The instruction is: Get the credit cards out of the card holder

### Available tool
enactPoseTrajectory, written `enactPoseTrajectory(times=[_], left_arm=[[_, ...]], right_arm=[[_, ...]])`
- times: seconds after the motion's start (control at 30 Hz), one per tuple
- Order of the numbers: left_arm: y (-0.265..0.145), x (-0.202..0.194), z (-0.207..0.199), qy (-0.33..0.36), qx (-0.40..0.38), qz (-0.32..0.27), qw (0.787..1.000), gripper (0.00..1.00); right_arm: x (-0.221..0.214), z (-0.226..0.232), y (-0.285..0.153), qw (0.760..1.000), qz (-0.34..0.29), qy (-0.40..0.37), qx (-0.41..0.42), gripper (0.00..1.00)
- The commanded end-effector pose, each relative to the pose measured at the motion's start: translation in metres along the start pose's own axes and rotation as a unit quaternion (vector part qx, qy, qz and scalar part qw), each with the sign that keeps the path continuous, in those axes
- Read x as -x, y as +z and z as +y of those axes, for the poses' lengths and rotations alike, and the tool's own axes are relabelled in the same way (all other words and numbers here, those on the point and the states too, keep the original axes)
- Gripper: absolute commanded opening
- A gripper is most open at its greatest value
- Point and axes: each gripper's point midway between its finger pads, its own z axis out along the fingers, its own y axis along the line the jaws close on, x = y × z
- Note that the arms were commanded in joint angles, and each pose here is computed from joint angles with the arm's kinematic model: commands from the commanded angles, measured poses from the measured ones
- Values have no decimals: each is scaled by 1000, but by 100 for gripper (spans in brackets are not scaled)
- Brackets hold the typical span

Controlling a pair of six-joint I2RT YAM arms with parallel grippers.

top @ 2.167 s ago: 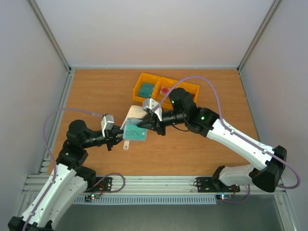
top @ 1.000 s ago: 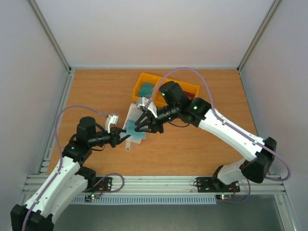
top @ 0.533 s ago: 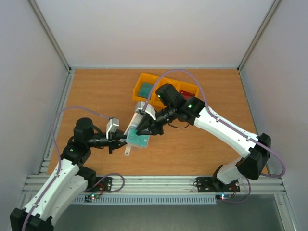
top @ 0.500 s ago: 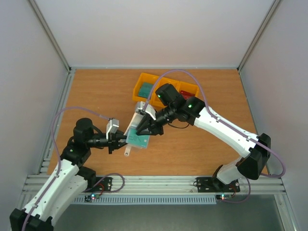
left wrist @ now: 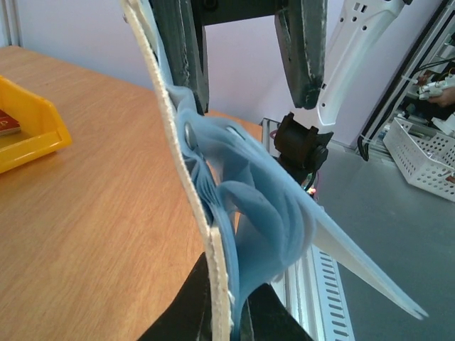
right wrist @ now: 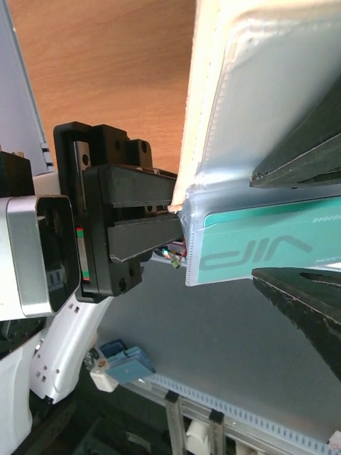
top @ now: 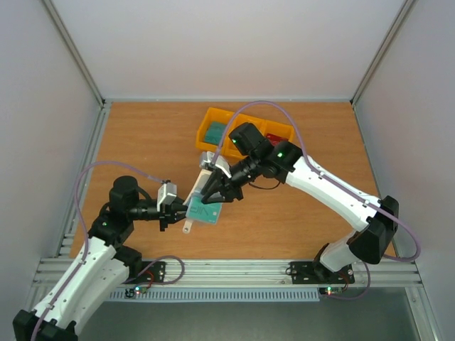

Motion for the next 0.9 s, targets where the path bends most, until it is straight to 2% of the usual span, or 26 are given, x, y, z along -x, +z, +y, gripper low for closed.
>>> enactPoseTrajectory(times=[0.0,0.37,0.53,0.87], left_arm=[[-2,20,-6,53,-4,-24,998,0],[-1,24,2,40,17,-31,999,0],[-1,23,9,6,35,-34,999,0],[-3,29,14,-3,51,-45,998,0]], right_arm=[[-5,12,8,999,18,-1,39,33],[-9,21,16,998,29,-1,61,28],[-6,32,13,997,20,-6,79,26],[-24,11,21,998,56,4,9,27]])
